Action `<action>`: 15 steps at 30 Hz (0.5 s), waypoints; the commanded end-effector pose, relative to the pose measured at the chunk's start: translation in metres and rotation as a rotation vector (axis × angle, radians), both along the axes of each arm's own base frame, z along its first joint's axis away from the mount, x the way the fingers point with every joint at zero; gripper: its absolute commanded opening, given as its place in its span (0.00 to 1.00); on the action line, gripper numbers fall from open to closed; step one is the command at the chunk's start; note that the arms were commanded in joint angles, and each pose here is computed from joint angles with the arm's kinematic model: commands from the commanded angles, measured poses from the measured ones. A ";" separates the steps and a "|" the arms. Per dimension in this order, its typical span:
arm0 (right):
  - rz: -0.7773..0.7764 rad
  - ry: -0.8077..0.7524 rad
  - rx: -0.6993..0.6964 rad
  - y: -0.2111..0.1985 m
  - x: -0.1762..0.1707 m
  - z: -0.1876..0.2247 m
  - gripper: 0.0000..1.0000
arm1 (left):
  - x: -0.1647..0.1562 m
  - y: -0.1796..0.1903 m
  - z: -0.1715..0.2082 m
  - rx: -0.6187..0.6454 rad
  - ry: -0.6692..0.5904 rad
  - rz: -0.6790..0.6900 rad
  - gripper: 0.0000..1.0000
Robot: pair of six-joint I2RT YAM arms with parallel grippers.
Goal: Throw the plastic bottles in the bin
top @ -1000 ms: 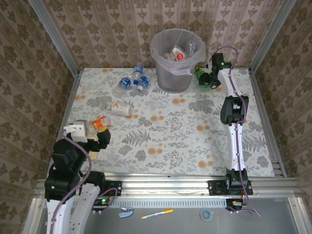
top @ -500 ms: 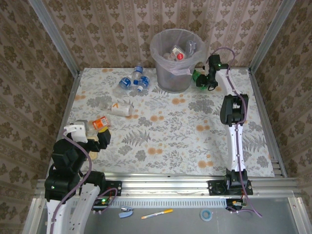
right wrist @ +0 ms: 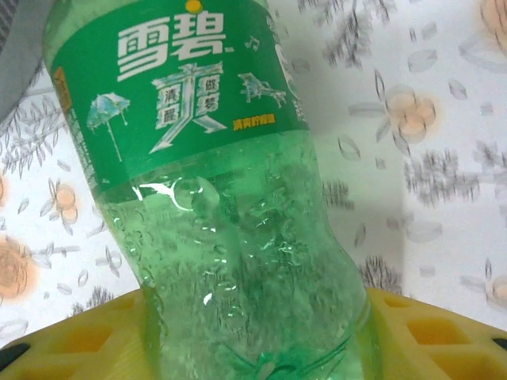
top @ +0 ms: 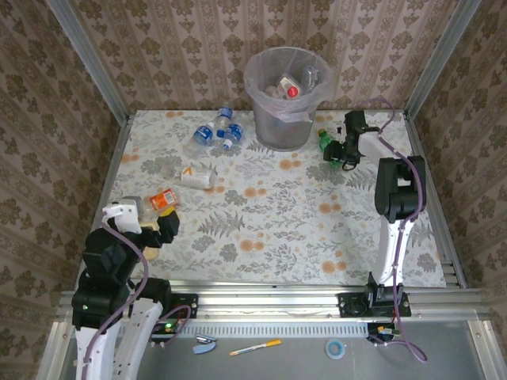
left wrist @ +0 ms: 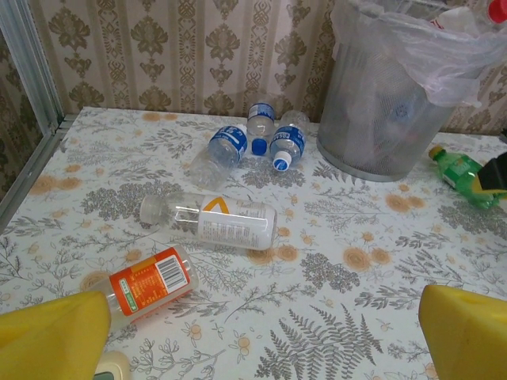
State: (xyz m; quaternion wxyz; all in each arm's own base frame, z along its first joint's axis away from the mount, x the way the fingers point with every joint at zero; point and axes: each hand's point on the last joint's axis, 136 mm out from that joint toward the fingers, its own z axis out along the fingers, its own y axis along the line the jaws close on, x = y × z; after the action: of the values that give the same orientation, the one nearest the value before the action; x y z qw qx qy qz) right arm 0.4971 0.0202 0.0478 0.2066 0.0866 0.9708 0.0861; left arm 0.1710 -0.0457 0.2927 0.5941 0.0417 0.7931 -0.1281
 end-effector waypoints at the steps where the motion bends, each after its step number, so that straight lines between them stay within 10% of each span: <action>1: -0.079 -0.075 0.009 -0.008 -0.006 0.020 0.25 | -0.003 0.000 0.000 0.007 -0.013 -0.006 1.00; 15: -0.138 -0.329 0.086 -0.002 -0.054 0.097 0.20 | -0.003 0.000 0.002 0.007 -0.021 -0.007 1.00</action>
State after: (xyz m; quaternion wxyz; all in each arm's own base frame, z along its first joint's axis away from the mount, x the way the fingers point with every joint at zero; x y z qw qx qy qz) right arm 0.4416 0.0203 0.1213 0.3194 0.1377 0.9302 0.1172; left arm 0.1697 -0.0454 0.2939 0.5969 0.0417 0.7908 -0.1285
